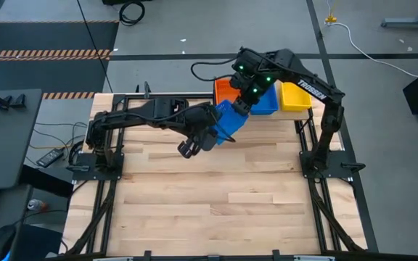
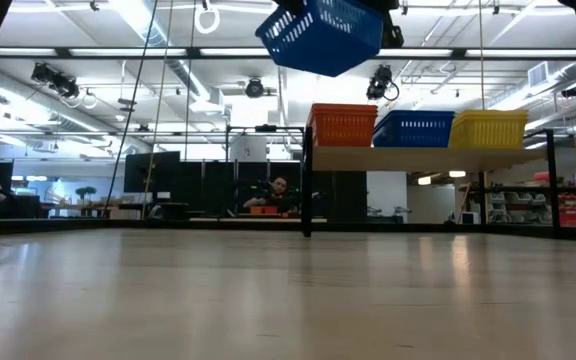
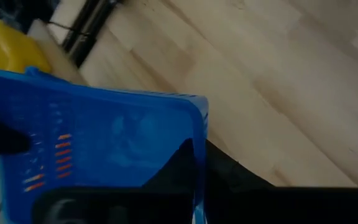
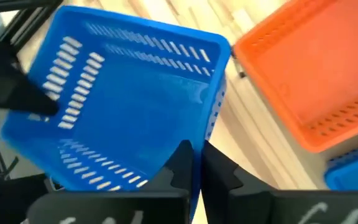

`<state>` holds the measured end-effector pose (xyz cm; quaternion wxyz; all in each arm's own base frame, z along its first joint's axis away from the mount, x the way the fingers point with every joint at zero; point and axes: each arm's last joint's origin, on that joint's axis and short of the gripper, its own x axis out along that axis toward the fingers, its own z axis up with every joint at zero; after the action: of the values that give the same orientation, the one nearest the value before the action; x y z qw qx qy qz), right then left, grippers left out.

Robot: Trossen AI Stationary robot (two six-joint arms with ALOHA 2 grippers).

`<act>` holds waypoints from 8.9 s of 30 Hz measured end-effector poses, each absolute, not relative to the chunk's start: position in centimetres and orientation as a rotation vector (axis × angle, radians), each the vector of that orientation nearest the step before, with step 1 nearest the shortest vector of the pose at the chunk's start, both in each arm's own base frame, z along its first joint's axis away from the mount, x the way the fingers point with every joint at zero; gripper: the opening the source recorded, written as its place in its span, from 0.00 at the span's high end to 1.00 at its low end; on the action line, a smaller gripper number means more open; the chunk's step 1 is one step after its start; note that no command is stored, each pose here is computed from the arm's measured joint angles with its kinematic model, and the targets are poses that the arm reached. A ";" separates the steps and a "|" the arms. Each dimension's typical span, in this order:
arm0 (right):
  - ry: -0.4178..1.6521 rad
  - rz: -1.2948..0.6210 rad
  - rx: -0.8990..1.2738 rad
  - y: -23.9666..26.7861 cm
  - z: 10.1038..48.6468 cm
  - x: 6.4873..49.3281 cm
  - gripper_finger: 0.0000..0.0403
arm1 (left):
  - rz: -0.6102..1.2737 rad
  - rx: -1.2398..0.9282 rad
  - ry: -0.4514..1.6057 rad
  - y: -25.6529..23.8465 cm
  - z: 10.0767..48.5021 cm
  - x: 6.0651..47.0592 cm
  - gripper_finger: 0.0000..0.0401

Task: Stack baskets on shelf by color
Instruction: Stack the blue basket on top of the blue basket on the shelf, then return to Home Position

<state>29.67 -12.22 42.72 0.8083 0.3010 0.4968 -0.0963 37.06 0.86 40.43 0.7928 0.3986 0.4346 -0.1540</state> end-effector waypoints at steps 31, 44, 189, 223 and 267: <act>0.943 -0.368 0.353 -21.8 45.2 19.2 0.96 | 0.227 0.503 0.810 3.0 44.2 35.2 0.52; 1.004 -0.379 0.111 -24.4 45.3 15.5 0.96 | 0.268 0.376 0.884 3.1 43.6 34.4 0.54; 1.078 -1.219 1.070 -12.0 34.7 23.6 0.61 | 0.673 -0.032 0.853 14.7 43.6 31.4 0.57; 0.547 -0.687 0.845 -2.8 37.5 12.5 0.74 | 0.435 -0.144 0.601 11.5 45.0 26.1 0.57; -0.191 -0.289 0.808 -1.4 25.8 5.6 0.98 | 0.253 -0.685 -0.216 1.5 24.6 13.0 0.99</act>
<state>5.55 -1.35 25.83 0.9050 0.3911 -0.0925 -0.1397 12.96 1.52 24.58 0.9285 -0.3341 -0.1052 0.1232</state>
